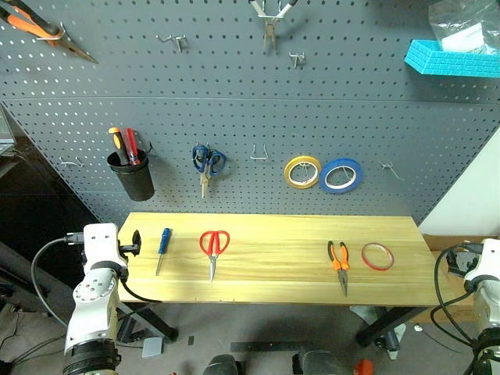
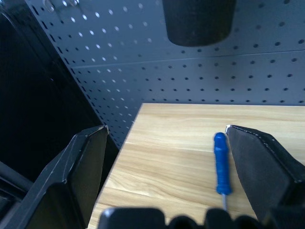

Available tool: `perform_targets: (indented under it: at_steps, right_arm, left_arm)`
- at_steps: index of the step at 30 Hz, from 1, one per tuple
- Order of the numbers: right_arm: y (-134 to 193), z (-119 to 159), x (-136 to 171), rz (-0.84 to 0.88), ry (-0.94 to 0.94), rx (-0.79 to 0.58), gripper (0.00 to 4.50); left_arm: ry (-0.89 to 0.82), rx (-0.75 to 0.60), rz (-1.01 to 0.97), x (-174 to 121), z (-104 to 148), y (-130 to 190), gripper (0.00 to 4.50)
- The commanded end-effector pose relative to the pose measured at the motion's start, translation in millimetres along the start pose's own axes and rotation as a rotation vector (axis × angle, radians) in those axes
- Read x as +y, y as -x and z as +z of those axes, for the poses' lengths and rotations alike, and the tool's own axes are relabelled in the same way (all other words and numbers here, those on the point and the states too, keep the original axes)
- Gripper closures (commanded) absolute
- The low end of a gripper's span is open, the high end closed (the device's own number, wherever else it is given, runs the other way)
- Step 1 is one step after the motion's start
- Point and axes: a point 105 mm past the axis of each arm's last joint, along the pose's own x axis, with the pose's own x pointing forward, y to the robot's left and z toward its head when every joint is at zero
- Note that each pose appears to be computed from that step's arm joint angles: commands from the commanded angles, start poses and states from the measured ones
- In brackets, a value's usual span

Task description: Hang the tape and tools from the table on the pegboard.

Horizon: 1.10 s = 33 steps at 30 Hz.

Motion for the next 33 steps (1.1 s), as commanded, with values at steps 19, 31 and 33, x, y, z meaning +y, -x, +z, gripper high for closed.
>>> perform_targets:
  at_steps: [19, 31, 33]
  right_arm:
    - [19.9, 31.7, 85.9, 0.422, 0.014, -0.062, 0.0]
    - [48.5, 49.7, 122.0, 0.656, 0.155, -0.011, 0.0]
    - [46.2, 52.7, 125.5, 0.67, 0.189, -0.001, 0.0]
  left_arm:
    - [0.08, 0.036, -0.064, -34.3, 10.9, 14.3, 0.25]
    - [-0.104, -0.135, -0.687, -147.8, 84.1, 44.6, 0.25]
    - [-0.152, -0.198, -0.814, -165.1, 97.3, 56.1, 0.25]
